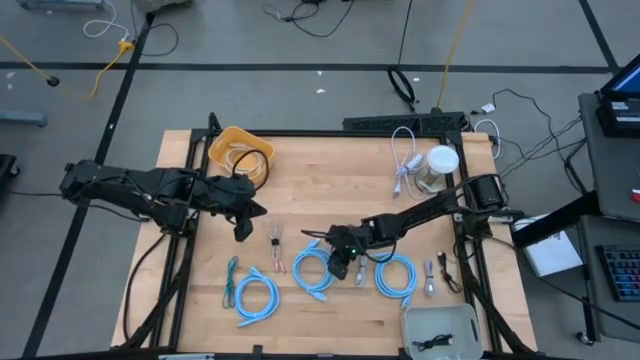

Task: Pick & Place USB Port
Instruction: Put the middle blue hdmi cable into the yellow bin

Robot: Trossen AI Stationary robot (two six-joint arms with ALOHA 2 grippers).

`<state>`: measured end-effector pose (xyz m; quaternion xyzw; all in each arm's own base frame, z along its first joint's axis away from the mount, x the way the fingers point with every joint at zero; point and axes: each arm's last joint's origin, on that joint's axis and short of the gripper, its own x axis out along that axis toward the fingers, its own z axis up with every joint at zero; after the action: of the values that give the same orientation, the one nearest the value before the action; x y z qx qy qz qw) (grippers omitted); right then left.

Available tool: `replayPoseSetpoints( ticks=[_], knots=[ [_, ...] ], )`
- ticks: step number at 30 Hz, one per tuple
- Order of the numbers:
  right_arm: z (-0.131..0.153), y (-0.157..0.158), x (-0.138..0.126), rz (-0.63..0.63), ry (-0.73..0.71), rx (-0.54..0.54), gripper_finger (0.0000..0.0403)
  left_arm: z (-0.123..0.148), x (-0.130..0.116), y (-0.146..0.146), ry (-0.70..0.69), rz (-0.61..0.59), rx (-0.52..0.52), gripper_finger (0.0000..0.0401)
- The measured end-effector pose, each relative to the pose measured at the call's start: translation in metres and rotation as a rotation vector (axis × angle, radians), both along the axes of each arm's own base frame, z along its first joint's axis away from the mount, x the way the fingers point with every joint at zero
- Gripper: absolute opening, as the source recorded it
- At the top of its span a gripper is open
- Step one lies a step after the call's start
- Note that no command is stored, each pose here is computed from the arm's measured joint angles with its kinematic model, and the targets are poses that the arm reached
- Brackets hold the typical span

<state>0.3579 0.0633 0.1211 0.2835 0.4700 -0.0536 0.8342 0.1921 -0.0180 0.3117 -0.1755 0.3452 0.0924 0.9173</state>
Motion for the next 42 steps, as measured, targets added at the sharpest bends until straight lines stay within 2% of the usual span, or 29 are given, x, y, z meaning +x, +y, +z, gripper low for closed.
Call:
replayPoseSetpoints(
  ticks=[2,4,11,17,22,24,27,30,34,37,42],
  knots=[
    [0.000,0.000,0.000,-0.001,-0.004,-0.004,0.0025,0.000,0.000,0.000,0.000,0.000,0.000,0.0005],
    [0.000,0.000,0.001,0.000,-0.009,-0.007,0.0007,0.000,0.000,0.000,0.000,0.000,0.000,0.0005],
    [0.000,-0.003,0.001,-0.045,-0.012,-0.034,0.0002,0.000,0.000,0.000,0.000,-0.002,0.003,0.0005],
    [0.014,-0.011,-0.001,-0.036,-0.033,0.024,0.0003,0.000,0.000,0.000,0.000,-0.002,0.004,0.0005],
    [0.045,-0.017,-0.005,0.004,-0.020,0.142,0.0023,0.000,0.000,0.000,0.000,-0.004,0.021,0.0005],
    [0.058,-0.018,-0.011,-0.008,0.019,0.113,0.0030,0.000,0.000,0.001,-0.001,0.000,0.029,0.0005],
    [0.075,-0.019,-0.020,-0.036,0.092,0.002,0.0032,0.000,0.000,0.001,-0.002,0.008,0.043,0.0005],
    [0.096,-0.021,-0.018,-0.039,0.044,0.000,0.0021,0.000,0.000,0.001,-0.004,0.013,0.055,0.0005],
    [0.117,-0.016,-0.005,0.029,-0.078,0.052,0.0003,0.001,0.001,0.001,-0.007,0.007,0.049,0.0005],
    [0.113,-0.010,0.004,0.058,-0.068,0.081,0.0001,0.001,0.001,0.000,-0.011,-0.019,0.023,0.0005],
    [0.082,0.000,0.014,0.072,0.024,0.127,0.0001,0.001,0.001,0.001,-0.013,0.006,0.028,0.0005]
  ],
)
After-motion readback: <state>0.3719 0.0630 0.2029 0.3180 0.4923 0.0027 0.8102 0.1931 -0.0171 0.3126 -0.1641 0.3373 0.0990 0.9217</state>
